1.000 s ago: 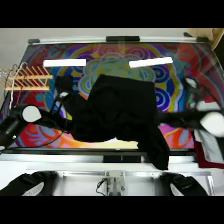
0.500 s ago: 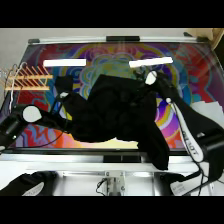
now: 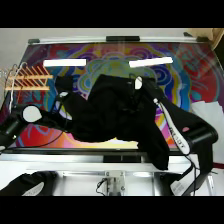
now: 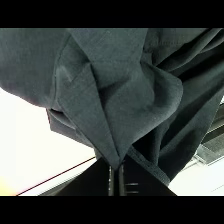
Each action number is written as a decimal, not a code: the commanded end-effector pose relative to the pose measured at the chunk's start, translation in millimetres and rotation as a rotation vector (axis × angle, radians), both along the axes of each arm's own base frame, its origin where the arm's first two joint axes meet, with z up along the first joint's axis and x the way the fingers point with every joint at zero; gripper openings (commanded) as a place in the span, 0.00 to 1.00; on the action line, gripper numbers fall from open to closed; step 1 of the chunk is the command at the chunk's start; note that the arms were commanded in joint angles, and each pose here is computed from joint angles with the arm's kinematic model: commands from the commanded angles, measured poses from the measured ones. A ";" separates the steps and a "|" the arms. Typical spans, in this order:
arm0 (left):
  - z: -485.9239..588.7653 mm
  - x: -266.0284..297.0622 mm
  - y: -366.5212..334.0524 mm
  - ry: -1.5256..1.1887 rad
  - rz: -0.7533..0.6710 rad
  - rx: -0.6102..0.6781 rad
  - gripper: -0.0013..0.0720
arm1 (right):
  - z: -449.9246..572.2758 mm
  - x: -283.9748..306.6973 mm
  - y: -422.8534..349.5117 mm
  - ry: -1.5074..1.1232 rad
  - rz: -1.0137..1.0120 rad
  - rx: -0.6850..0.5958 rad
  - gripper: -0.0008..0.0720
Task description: Fold the shirts.
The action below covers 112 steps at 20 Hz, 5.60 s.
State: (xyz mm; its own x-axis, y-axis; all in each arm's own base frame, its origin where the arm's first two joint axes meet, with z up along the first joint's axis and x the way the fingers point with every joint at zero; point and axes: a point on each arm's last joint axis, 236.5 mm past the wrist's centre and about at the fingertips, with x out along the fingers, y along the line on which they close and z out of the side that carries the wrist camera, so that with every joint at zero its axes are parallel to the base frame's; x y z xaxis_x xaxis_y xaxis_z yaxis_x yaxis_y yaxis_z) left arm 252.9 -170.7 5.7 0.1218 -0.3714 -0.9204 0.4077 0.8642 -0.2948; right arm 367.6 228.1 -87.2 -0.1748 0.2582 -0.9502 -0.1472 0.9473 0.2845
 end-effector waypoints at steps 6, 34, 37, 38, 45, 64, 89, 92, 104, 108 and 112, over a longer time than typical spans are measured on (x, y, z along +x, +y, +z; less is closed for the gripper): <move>44.4 28.4 -9.5 -0.112 0.020 -0.045 0.11 | 76.5 26.5 -5.2 -0.230 0.062 -0.005 0.11; 381.6 88.2 19.5 -0.926 0.292 -0.694 0.11 | 477.9 14.4 -26.1 -1.391 0.092 0.326 0.11; 427.5 67.8 23.8 -1.083 0.206 -0.628 0.10 | 544.6 -12.9 -28.5 -1.539 0.125 0.383 0.11; 416.2 66.2 27.8 -1.057 0.205 -0.567 0.10 | 538.8 -23.3 -28.0 -1.496 0.155 0.376 0.11; 120.8 29.3 112.2 -0.248 0.433 0.036 0.10 | 304.0 -93.6 -21.9 -0.515 0.310 0.196 0.11; 21.0 37.0 169.8 -0.170 0.430 0.165 0.96 | 185.1 -79.0 52.6 -0.368 0.224 0.137 0.11; -48.1 136.6 445.3 -0.088 0.593 0.564 0.91 | 169.9 -78.5 59.8 -0.308 0.177 0.137 0.11; -54.2 133.5 444.7 -0.082 0.569 0.523 0.90 | 169.8 -78.4 59.7 -0.308 0.177 0.137 0.11; -87.4 134.3 446.5 -0.042 0.572 0.492 0.70 | 170.3 -78.8 60.9 -0.301 0.161 0.142 0.11; -98.0 128.0 453.8 -0.021 0.581 0.492 0.68 | 170.4 -78.4 60.9 -0.303 0.159 0.142 0.11; -113.7 121.2 458.3 0.013 0.589 0.482 0.54 | 170.4 -78.4 60.9 -0.294 0.132 0.140 0.11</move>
